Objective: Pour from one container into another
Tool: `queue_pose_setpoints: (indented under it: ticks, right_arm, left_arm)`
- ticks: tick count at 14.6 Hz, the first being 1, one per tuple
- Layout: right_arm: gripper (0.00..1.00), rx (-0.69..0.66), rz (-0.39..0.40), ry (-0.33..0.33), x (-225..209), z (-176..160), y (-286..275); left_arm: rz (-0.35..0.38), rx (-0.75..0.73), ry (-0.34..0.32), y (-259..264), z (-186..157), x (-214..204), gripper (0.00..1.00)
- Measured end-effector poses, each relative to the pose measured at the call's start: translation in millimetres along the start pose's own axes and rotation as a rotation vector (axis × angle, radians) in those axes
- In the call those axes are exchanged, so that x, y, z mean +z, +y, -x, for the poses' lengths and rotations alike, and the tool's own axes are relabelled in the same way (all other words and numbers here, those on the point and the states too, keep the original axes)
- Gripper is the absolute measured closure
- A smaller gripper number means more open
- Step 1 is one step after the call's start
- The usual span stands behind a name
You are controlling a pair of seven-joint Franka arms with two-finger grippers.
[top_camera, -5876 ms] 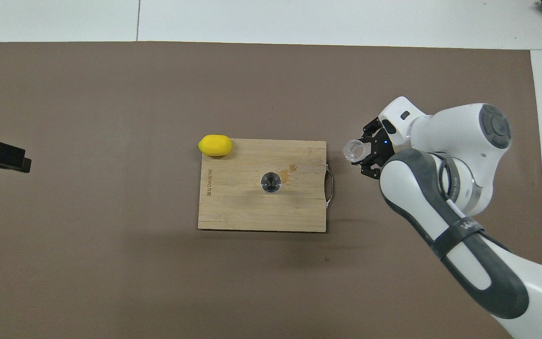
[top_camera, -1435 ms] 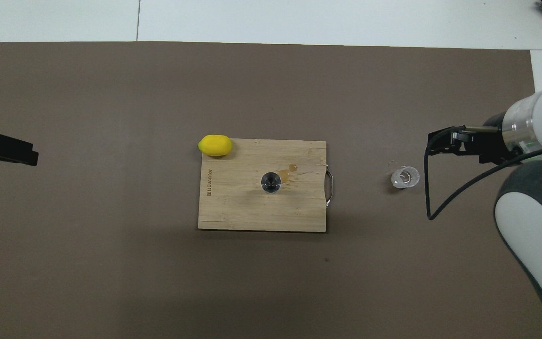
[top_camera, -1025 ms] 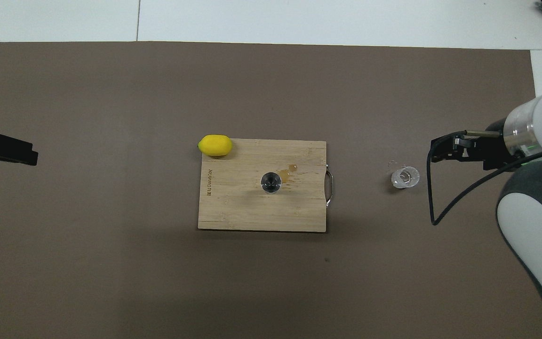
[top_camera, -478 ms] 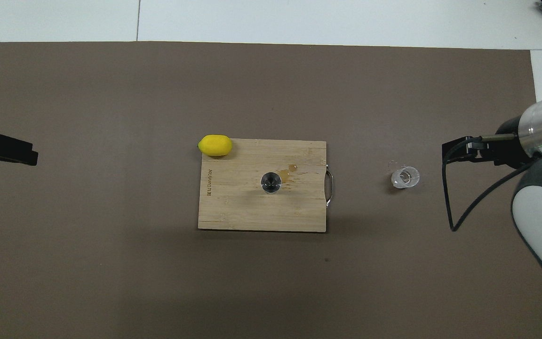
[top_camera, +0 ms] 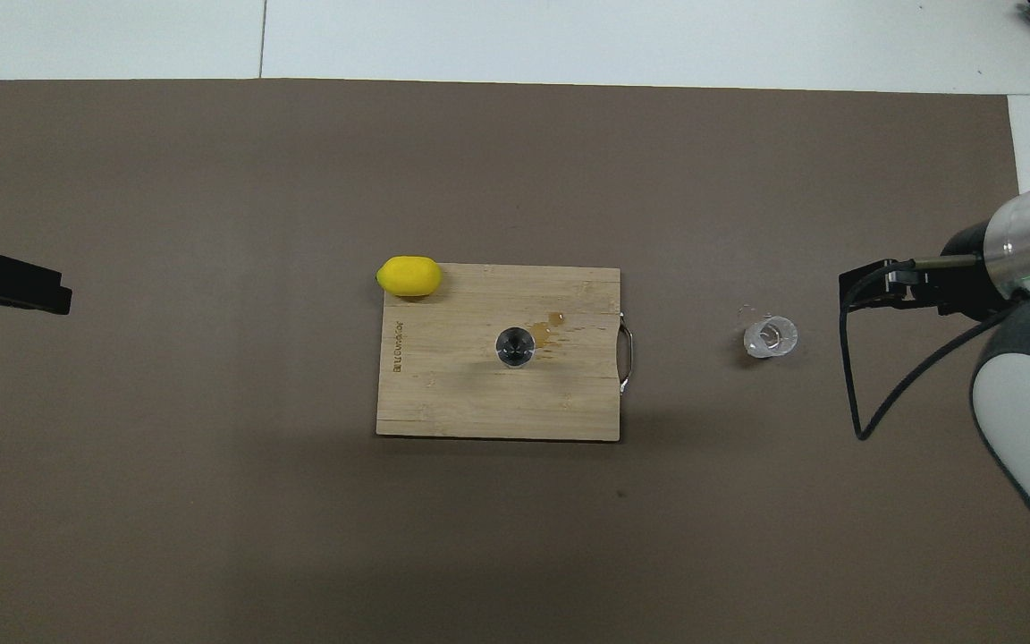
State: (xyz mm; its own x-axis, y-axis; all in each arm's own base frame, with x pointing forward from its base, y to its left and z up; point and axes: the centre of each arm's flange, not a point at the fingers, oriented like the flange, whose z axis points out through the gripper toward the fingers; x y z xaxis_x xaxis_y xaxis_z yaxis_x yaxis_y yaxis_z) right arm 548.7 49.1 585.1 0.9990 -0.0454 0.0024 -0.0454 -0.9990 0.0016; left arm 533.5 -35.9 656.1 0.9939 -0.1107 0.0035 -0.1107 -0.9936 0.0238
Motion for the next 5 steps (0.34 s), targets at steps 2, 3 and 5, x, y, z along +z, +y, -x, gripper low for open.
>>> queue_pose_setpoints:
  ticks: [2,3,5]
  right_arm:
    - [0.00,0.000,0.000,0.000,0.0,0.0,-0.1]
    - [0.00,0.000,0.000,0.000,0.0,0.0,-0.1]
    - [0.00,0.000,0.000,0.000,0.0,0.0,-0.1]
  left_arm:
    - [0.000,0.000,0.001,0.0,-0.1,0.0,0.00]
    - [0.000,0.000,0.001,0.0,-0.1,-0.1,0.00]
    - [0.000,0.000,0.003,0.0,-0.3,-0.3,0.00]
